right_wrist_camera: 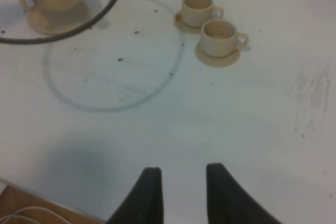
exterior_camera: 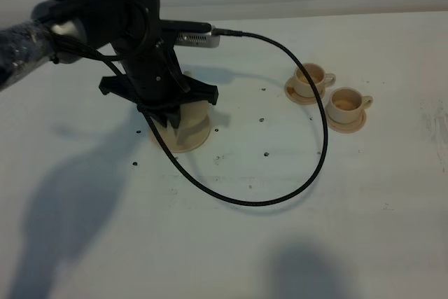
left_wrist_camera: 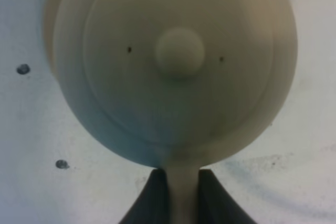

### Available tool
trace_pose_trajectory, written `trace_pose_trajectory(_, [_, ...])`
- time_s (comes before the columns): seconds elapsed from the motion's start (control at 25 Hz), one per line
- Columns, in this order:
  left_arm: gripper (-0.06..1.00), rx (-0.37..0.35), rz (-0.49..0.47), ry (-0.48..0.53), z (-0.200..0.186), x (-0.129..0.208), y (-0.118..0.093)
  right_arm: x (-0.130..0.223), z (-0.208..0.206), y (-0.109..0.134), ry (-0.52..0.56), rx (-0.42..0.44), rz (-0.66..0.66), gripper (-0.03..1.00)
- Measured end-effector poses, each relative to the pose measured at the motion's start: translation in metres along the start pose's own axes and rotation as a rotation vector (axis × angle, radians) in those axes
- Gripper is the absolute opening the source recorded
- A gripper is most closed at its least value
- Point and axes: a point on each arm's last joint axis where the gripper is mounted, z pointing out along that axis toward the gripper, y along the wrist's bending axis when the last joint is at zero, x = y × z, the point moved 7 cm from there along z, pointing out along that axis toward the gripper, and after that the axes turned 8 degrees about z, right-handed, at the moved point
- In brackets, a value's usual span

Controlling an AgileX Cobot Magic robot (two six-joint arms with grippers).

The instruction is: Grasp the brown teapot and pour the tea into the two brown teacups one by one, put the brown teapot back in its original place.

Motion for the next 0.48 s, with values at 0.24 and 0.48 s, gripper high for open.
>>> trace_pose_trajectory(0.24, [0.08,-0.006,0.082,0.019,-0.010,0.006,0.001,0.000,0.000,0.000,0.000,0.000,0.000,0.22])
trace_pose_trajectory(0.48, [0.08,-0.038,0.297,0.052,-0.015,0.012,0.007,0.000,0.000,0.000,0.000,0.000,0.000,0.22])
